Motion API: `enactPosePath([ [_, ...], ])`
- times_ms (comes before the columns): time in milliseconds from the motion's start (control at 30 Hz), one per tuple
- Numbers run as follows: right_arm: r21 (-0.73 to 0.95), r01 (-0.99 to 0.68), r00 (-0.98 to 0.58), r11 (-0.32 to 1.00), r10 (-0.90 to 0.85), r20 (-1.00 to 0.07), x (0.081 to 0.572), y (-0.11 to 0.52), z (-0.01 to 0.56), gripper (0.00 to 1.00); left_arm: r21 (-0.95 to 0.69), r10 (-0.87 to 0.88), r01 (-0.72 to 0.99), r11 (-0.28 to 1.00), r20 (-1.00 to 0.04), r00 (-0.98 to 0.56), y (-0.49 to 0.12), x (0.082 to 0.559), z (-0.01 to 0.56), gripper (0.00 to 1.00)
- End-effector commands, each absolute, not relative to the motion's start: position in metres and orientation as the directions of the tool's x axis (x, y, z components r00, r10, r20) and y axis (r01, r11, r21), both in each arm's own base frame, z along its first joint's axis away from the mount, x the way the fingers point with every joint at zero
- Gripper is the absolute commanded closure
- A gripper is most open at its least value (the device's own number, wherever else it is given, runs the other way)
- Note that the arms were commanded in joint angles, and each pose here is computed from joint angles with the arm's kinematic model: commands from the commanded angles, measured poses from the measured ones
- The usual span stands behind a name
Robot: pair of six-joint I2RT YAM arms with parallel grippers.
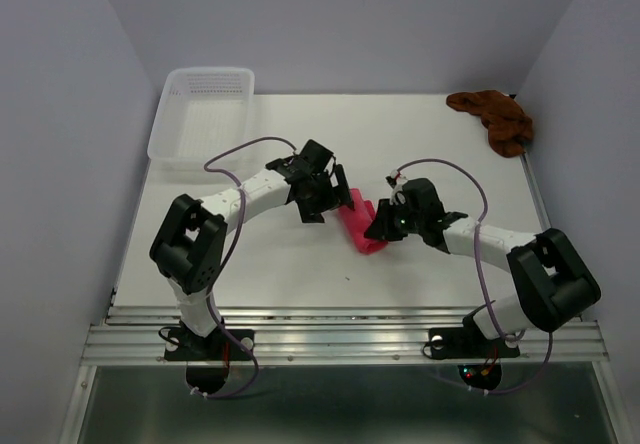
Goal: Roll the towels
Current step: Roll the towel, then place the rolled towel into the container
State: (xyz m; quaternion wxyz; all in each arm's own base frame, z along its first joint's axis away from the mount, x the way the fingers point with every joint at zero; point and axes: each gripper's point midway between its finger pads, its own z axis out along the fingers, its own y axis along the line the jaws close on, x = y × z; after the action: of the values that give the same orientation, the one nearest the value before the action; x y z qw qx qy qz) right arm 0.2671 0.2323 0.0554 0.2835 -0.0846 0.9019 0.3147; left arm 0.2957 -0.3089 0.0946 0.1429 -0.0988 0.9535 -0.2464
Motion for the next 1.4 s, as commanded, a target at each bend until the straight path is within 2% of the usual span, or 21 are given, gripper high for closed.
enactPosePath([
  [0, 0.676, -0.264, -0.892, 0.688, 0.092, -0.443, 0.258, 0.232, 0.053, 0.92, -0.578, -0.226, -0.035, 0.815, -0.262, -0.938, -0.32, 0.296, 0.112, 0.01],
  [200, 0.766, -0.17, -0.934, 0.62, 0.147, -0.326, 0.26, 0.211, 0.047, 0.92, -0.621, -0.21, 0.003, 0.783, -0.269, -0.94, -0.333, 0.297, 0.11, 0.01],
  [400, 0.811, -0.12, -0.948, 0.573, 0.176, -0.265, 0.264, 0.199, 0.046, 0.92, -0.663, -0.177, 0.052, 0.746, -0.272, -0.946, -0.352, 0.305, 0.11, 0.01],
  [900, 0.83, -0.076, -0.961, 0.552, 0.182, -0.209, 0.264, 0.194, 0.037, 0.92, -0.721, -0.138, 0.057, 0.691, -0.21, -0.968, -0.379, 0.296, 0.089, 0.01],
  [1033, 0.831, -0.072, -0.962, 0.552, 0.181, -0.204, 0.263, 0.194, 0.036, 0.92, -0.726, -0.141, 0.037, 0.686, -0.183, -0.973, -0.383, 0.29, 0.074, 0.07],
  [1100, 0.831, -0.077, -0.962, 0.55, 0.178, -0.207, 0.262, 0.194, 0.037, 0.92, -0.721, -0.157, 0.023, 0.692, -0.181, -0.971, -0.382, 0.292, 0.069, 0.15],
  [1233, 0.834, -0.095, -0.959, 0.543, 0.174, -0.223, 0.263, 0.195, 0.042, 0.92, -0.704, -0.163, 0.012, 0.71, -0.181, -0.97, -0.379, 0.292, 0.056, 0.22],
  [1367, 0.838, -0.099, -0.96, 0.536, 0.17, -0.222, 0.262, 0.196, 0.044, 0.92, -0.685, -0.181, -0.007, 0.728, -0.182, -0.967, -0.373, 0.293, 0.048, 0.22],
])
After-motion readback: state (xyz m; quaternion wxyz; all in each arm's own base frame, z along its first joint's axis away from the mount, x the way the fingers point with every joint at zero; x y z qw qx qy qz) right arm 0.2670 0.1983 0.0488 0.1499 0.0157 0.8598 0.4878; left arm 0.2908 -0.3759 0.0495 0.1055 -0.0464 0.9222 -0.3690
